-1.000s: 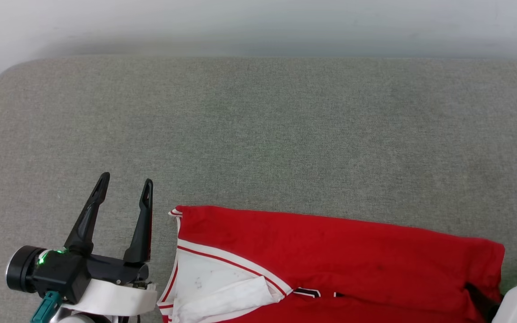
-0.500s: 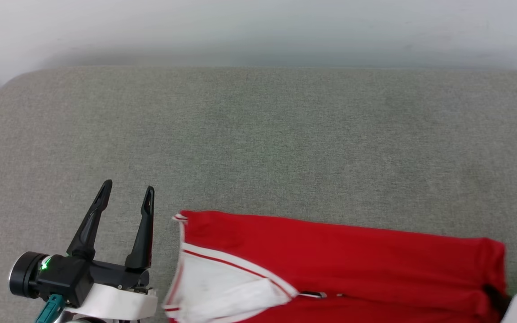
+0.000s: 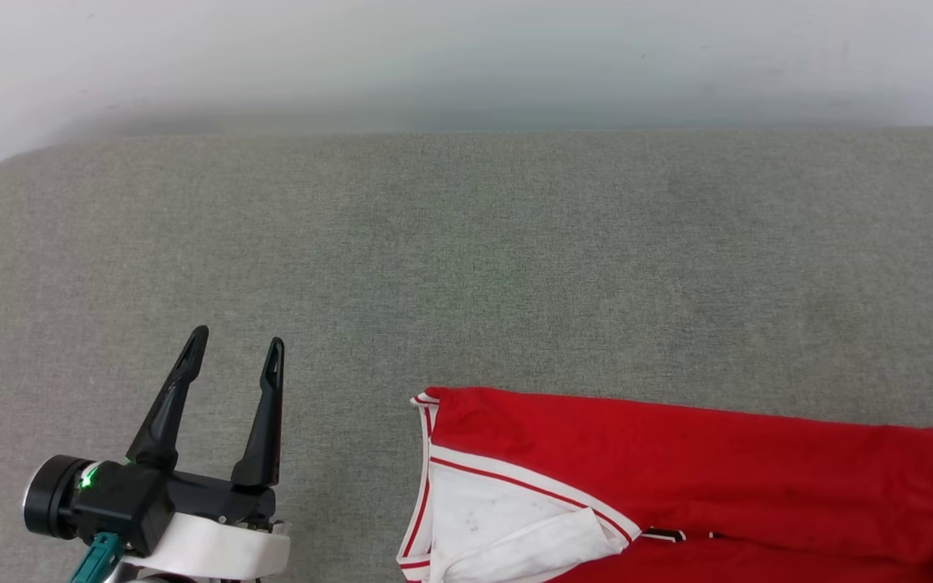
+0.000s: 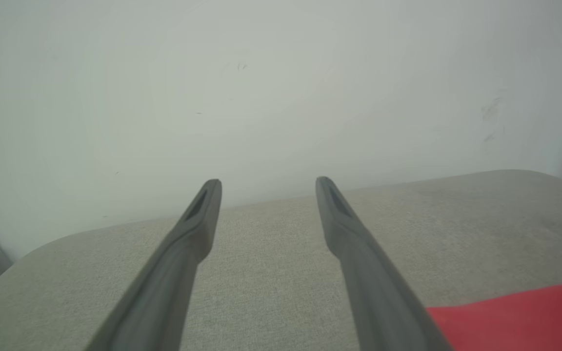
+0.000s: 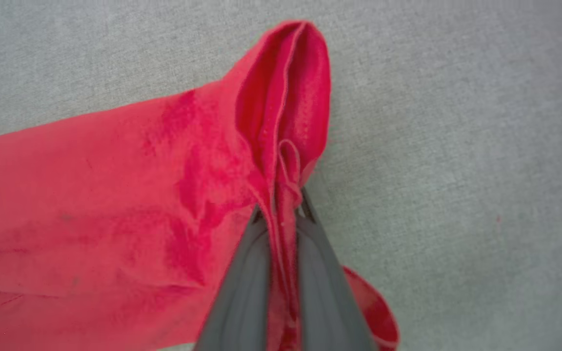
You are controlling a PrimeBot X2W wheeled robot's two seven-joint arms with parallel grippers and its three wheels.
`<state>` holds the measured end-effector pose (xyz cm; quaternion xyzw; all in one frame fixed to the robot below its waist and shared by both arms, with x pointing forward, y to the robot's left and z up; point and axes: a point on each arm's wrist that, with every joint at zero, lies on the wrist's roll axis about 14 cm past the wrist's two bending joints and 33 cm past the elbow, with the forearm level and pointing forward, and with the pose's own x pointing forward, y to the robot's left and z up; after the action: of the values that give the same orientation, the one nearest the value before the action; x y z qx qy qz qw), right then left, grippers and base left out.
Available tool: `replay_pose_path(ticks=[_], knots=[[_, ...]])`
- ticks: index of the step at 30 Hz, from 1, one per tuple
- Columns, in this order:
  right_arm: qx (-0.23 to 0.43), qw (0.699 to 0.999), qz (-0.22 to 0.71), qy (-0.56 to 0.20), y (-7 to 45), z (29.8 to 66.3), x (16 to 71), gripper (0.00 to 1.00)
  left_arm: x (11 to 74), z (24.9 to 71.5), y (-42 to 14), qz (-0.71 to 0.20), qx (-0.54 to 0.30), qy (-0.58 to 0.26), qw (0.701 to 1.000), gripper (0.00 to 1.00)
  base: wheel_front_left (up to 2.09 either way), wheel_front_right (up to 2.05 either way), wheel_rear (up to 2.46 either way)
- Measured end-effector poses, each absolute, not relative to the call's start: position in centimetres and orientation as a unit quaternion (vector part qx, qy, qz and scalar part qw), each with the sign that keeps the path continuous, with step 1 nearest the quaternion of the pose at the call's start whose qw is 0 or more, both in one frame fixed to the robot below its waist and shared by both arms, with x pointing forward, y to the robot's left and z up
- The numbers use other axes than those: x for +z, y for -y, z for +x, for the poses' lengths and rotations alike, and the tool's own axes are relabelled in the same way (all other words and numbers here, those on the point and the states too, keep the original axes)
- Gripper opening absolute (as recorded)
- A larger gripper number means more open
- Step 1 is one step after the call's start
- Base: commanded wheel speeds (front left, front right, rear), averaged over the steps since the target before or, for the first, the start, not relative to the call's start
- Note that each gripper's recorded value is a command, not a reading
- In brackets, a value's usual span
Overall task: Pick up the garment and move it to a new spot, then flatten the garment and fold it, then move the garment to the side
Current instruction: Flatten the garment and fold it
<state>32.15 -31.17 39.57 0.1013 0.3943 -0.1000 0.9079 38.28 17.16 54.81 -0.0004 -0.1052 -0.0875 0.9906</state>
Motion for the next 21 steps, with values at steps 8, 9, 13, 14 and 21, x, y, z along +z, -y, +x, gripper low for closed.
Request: replay_pose_path(ticks=[8, 9, 13, 14, 21], knots=[[-0.022, 0.918, 0.096, -0.385, 26.0, 32.0, 41.4, 0.0, 55.2, 37.5, -17.0, -0.004, -0.086, 0.111, 0.99, 1.0, 0.0, 0.0, 0.0], [-0.008, 0.918, 0.095, -0.386, 25.0, 32.0, 41.6, 0.0, 55.3, 37.4, -17.0, -0.004, -0.086, 0.111, 0.99, 1.0, 0.0, 0.0, 0.0], [0.045, 0.917, 0.104, -0.383, 21.0, 31.9, 42.6, 0.0, 55.5, 37.0, -17.3, -0.003, -0.083, 0.114, 0.99, 1.0, 0.0, 0.0, 0.0], [0.058, 0.915, 0.107, -0.384, 19.9, 31.9, 42.7, 0.0, 55.6, 36.9, -17.3, -0.003, -0.082, 0.115, 0.99, 1.0, 0.0, 0.0, 0.0], [0.168, 0.896, 0.127, -0.392, 12.0, 31.6, 43.9, 0.0, 55.8, 36.2, -17.7, -0.001, -0.076, 0.117, 0.99, 1.0, 0.0, 0.0, 0.0]])
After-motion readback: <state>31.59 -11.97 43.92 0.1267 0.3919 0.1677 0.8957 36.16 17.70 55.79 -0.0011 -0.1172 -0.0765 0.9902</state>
